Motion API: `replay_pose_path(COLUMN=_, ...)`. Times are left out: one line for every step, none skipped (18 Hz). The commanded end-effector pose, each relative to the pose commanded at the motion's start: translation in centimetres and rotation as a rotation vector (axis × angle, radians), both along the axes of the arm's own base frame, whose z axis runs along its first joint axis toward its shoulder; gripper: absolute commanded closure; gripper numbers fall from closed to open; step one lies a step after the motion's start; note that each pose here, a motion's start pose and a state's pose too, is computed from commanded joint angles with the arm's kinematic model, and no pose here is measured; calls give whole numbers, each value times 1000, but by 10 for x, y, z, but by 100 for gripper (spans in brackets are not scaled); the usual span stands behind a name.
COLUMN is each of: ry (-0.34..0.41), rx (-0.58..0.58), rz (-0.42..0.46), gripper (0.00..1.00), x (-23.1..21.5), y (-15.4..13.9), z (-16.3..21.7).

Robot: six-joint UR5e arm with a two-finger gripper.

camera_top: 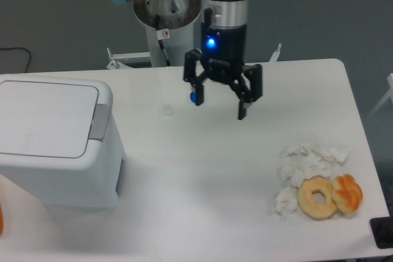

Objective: Close the trash can

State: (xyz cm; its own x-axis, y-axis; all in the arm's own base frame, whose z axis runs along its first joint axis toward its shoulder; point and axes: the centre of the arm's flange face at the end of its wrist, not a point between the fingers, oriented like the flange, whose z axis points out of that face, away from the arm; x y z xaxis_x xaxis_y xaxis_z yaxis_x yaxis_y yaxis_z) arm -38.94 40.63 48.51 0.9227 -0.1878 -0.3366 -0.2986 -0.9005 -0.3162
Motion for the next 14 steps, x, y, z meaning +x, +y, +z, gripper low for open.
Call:
replay_pose_path(ry=4, rx=-14, rz=-9, gripper=0, x=-9, y=-11, z=3)
replay_pose_path(ry=-2, rx=-29, rz=-17, gripper=0, x=-11, y=-17, z=6)
replay_pose_path(ry=-3, rx=-39, rz=-28, gripper=0, x=-12, y=-23, z=8)
replay_pose_path(ry=2, rx=-46, rz=-35, gripper=0, x=-14, y=-28, z=11)
replay_pose_path(ry=0, rx=-60, rz=-48, gripper=0, x=-13, y=-32, z=8)
replay_pose_path(ry=6, rx=-76, rz=-63, gripper=0, x=-12, y=-38, z=9)
replay_pose_path(ry=-1, rx=-100, rz=-84, gripper=0, x=-12, y=-45, z=4)
replay_pose_path(ry=2, rx=-117, rz=-114, gripper=0, x=-14, y=-54, z=4)
replay_pose_path(ry=7, rx=-136, rz=-151, gripper=0, x=-18, y=-60, z=2)
replay_pose_path(ry=7, rx=-149, rz=-187, gripper=0, x=-19, y=-63, z=0)
replay_pose_path(ry=10, rx=-160, rz=-217, gripper=0, x=-20, y=-65, z=-1)
replay_pose_path(ry=16, rx=-163, rz=-229, gripper=0, x=-21, y=-67, z=-1)
replay_pose_path(ry=19, rx=-164, rz=-230, gripper=0, x=-21, y=-68, z=0)
replay_pose_path(ry=21, rx=-161, rz=-228, gripper=0, x=-20, y=-69, z=2)
